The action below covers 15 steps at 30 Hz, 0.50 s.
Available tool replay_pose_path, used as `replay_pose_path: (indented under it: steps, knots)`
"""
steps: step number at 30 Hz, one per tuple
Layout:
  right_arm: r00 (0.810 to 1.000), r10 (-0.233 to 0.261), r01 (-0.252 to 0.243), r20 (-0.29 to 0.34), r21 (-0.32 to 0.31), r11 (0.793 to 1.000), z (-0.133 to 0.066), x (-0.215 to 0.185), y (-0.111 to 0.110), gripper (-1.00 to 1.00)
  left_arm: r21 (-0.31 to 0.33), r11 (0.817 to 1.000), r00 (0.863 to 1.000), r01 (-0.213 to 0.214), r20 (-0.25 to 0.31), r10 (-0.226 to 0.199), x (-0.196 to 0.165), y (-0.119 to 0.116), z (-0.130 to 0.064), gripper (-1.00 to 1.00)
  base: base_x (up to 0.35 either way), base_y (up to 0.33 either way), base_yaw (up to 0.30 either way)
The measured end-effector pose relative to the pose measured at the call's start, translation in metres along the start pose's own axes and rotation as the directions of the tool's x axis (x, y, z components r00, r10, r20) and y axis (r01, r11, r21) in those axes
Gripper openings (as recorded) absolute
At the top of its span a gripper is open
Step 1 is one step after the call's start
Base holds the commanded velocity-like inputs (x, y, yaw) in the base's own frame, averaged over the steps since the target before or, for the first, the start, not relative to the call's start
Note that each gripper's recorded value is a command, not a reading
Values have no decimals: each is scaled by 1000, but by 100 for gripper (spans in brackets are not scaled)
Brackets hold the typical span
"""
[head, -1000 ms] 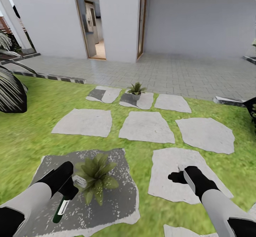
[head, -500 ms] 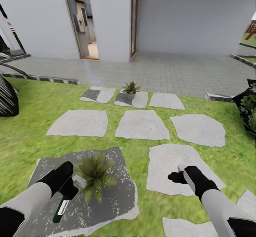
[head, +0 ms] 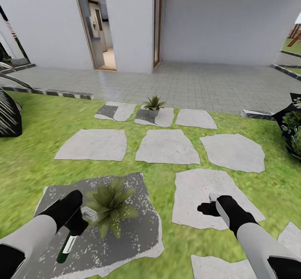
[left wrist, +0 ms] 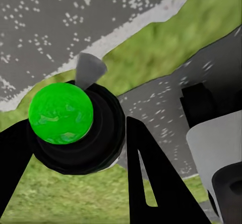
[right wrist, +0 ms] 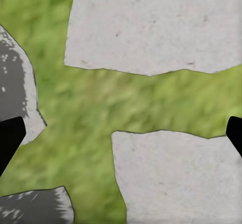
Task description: Pick up the pesticide atomizer in the garden and spray insectifuge to fully cover both potted plants in the garden.
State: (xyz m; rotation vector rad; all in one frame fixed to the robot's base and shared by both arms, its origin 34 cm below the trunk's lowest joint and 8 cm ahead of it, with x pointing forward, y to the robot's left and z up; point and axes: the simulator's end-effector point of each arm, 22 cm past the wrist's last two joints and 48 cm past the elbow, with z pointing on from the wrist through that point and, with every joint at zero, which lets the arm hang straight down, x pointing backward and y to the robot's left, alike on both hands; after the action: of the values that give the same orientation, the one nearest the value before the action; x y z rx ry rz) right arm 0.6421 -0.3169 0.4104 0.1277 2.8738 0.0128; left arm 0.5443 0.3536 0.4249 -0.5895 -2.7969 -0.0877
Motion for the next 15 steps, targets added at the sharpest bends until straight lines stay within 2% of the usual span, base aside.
replay_pose_path:
  steps: [7,15]
  knots:
    - [1000,0,0,0,0,1000,0,0,0,100,-17,1000,1000,13,-4,-13,5,14,-1,-100,-20,-21,0]
    - [1000,0,0,0,0,1000,0,0,0,100,-34,999,1000,18,17,-17,-5,24,-13,-100,0,-1,0]
